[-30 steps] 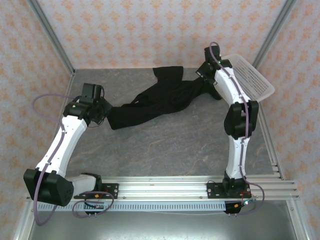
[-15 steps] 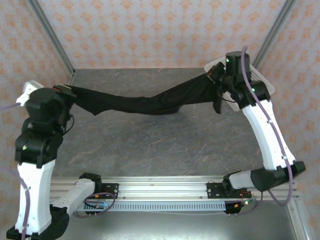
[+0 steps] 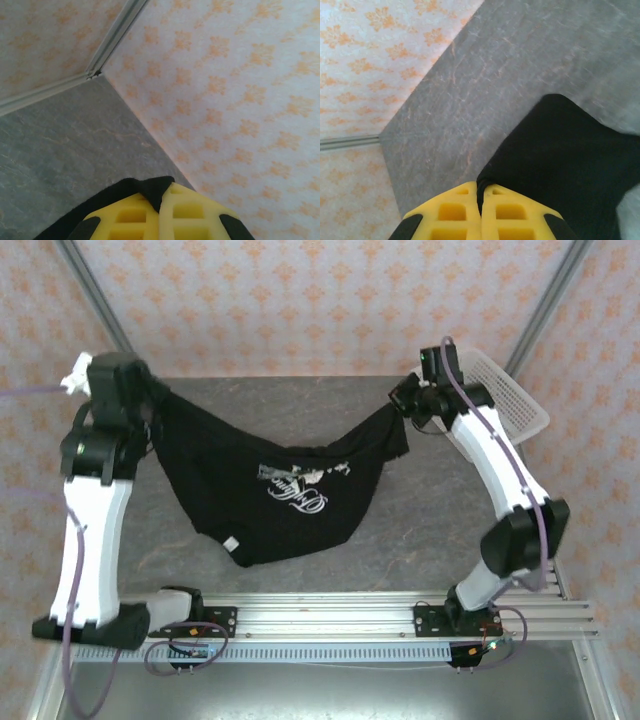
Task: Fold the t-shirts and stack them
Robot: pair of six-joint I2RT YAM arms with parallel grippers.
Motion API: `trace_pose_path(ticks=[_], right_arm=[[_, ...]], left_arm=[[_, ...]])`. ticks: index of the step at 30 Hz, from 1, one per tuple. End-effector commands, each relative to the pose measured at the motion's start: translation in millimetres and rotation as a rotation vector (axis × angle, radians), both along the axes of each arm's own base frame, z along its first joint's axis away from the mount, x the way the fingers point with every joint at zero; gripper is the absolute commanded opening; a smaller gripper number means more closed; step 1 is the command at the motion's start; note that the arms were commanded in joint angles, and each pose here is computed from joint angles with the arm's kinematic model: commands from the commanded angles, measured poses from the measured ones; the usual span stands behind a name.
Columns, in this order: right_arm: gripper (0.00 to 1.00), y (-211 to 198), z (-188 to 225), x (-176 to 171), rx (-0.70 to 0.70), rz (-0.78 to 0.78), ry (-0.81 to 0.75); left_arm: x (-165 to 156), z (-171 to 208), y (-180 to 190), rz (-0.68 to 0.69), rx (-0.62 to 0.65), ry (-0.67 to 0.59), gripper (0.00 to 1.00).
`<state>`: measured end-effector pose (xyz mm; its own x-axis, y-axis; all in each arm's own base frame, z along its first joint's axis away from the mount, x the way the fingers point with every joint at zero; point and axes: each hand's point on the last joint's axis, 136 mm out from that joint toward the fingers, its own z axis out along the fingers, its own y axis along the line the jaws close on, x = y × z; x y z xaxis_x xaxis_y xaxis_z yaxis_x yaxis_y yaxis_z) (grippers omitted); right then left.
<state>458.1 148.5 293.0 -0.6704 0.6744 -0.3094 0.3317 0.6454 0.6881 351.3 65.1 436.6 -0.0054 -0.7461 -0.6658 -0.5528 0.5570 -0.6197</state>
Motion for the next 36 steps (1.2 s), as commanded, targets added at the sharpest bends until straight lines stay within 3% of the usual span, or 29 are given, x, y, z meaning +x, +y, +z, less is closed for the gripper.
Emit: trace_pose_path(ticks=[1,6,10,13,17,18,21,23,27,31,36], right_arm=[[0.0,1.6,89.7,20.7,0.055,0.011,-0.225],[0.0,-10.4,139.4,27.2,0.027,-0.005,-0.338],[0.0,-18.1,132.0,22.6,-0.019,-0.005,-0.331],[0.0,-21.2,84.4,15.2,-0.057,0.002,-0.223],[0.0,-37.3,-20.5,-15.6,-0.135,-0.028,0.017],[0.07,-37.8,-49.3,-25.3,-0.134,-0.021,0.082],[0.4,-44.0,-112.4,-51.7,-0.171,-0.008,0.231],[0.51,-51.5,-131.0,-65.5,-0.199,-0.025,0.269],[0.56,-52.0,-149.3,-92.7,-0.222,-0.039,0.305],[0.56,-33.9,-172.7,-126.4,-0.255,-0.018,0.338],[0.57,-43.8,-203.0,-163.8,-0.228,-0.124,0.375]], left_arm=[[-10.4,65.7,19.7,0.023,0.039,-0.145,0.0],[-34.0,137.8,30.2,0.06,0.121,-0.3,0.0],[-60.3,144.6,26.1,0.059,0.113,-0.333,0.0],[-70.1,86.6,21.4,0.052,0.036,-0.214,0.0],[-88.6,-54.6,12.3,0.063,-0.1,0.049,0.0],[-93.8,-90.8,8.6,0.055,-0.124,0.114,0.0],[-112.0,-176.3,-2.5,0.04,-0.194,0.272,0.0],[-119.5,-214.8,-12.2,0.012,-0.244,0.346,0.0],[-125.6,-248.0,-29.4,-0.051,-0.302,0.412,0.0],[-126.5,-249.2,-33.6,-0.073,-0.291,0.431,0.0],[-120.9,-241.9,-33.6,-0.08,-0.276,0.432,0.0]])
